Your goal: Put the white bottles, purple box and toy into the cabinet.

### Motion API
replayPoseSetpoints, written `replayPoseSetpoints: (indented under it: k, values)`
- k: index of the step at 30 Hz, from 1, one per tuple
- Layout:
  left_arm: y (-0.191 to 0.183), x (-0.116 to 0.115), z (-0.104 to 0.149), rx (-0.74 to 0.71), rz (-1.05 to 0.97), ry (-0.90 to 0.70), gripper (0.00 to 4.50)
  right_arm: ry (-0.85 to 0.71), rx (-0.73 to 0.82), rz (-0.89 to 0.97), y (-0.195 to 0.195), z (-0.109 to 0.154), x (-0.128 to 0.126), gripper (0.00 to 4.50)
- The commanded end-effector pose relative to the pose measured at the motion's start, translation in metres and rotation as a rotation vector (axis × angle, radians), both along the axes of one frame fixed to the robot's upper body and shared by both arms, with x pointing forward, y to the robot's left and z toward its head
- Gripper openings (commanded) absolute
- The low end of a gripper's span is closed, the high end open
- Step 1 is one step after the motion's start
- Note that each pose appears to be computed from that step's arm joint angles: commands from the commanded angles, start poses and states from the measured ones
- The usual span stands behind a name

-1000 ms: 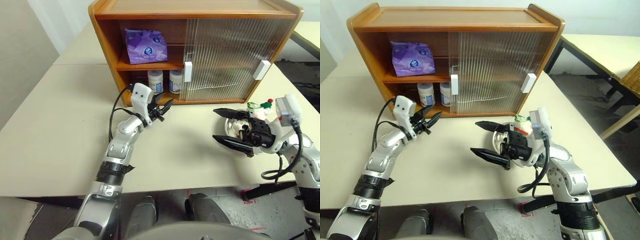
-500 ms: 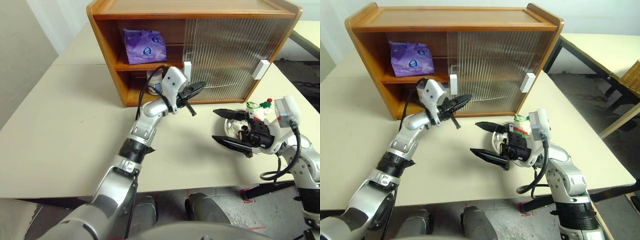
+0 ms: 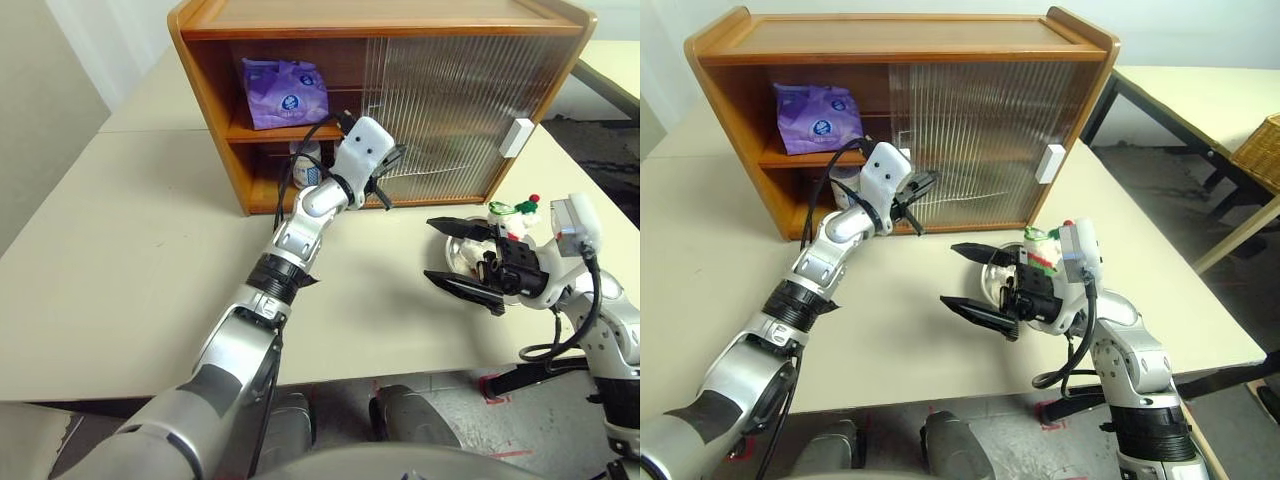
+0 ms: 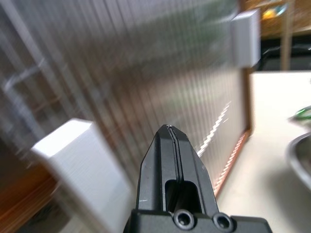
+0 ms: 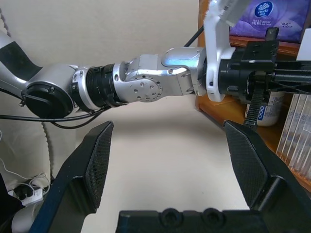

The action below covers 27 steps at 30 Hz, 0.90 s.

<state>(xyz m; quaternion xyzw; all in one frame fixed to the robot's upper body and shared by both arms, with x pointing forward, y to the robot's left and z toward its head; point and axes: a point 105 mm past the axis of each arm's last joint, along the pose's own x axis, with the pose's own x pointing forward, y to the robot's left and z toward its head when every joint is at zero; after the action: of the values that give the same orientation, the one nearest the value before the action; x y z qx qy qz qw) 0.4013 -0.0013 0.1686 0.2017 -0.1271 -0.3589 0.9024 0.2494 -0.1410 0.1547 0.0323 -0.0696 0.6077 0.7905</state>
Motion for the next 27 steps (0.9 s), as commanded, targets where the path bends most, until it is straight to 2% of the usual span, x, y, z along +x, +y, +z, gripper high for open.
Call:
replayPoseSetpoints:
  k: [1, 16, 27]
  values:
    - [0.007, 0.008, 0.002, -0.019, 0.069, 0.044, 0.03, -0.001, -0.026, -0.006, -0.002, -0.003, 0.0, 4.5]
    - [0.03, 0.005, 0.017, -0.157, 0.164, 0.062, 0.03, -0.009, -0.027, 0.003, 0.0, 0.002, 0.002, 4.5]
    - [0.083, 0.012, 0.014, -0.184, 0.328, 0.081, 0.03, -0.01, -0.028, 0.008, 0.001, 0.003, 0.002, 4.5]
